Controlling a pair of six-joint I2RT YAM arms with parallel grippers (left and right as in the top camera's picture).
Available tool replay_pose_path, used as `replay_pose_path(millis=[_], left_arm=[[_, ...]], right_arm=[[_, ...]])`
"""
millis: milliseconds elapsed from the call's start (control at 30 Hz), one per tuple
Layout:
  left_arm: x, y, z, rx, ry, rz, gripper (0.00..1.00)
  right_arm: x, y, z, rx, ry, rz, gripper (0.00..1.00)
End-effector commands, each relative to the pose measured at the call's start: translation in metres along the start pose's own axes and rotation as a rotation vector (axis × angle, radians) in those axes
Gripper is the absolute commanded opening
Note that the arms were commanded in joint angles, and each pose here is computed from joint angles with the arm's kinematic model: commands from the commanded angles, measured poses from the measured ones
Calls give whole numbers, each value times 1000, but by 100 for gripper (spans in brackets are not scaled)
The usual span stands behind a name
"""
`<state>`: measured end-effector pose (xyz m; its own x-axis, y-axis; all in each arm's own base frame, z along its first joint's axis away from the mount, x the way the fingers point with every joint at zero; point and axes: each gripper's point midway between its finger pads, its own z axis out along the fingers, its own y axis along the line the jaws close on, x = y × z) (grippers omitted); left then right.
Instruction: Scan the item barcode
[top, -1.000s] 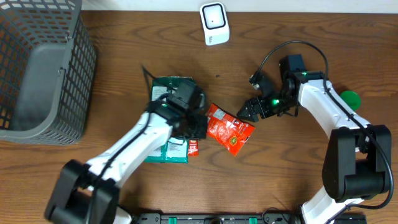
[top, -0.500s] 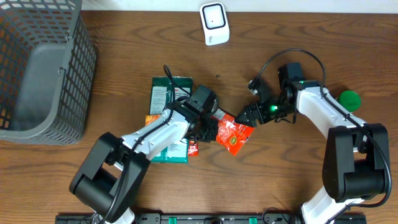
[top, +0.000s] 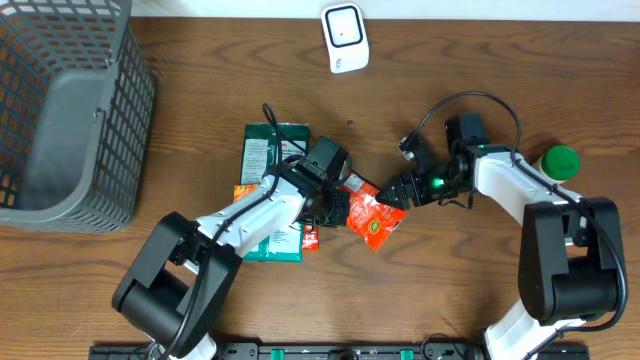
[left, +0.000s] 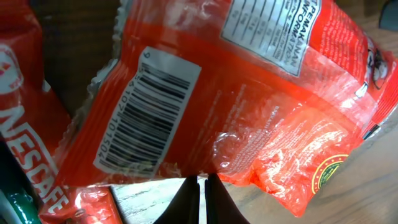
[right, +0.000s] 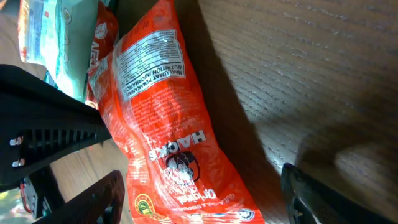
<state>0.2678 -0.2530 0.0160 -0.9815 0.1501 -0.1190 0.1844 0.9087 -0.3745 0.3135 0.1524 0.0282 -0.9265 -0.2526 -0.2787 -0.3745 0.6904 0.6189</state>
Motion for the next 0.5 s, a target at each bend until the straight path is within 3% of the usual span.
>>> replay_pose_path(millis=[0, 467], left_arm=[[-7, -1, 0, -9, -20, -5, 8], [-13, -10, -23, -4, -32, 7, 8]], right_arm=[[8, 2, 5, -35, -1, 24, 75], [16, -2, 11, -34, -10, 38, 78]])
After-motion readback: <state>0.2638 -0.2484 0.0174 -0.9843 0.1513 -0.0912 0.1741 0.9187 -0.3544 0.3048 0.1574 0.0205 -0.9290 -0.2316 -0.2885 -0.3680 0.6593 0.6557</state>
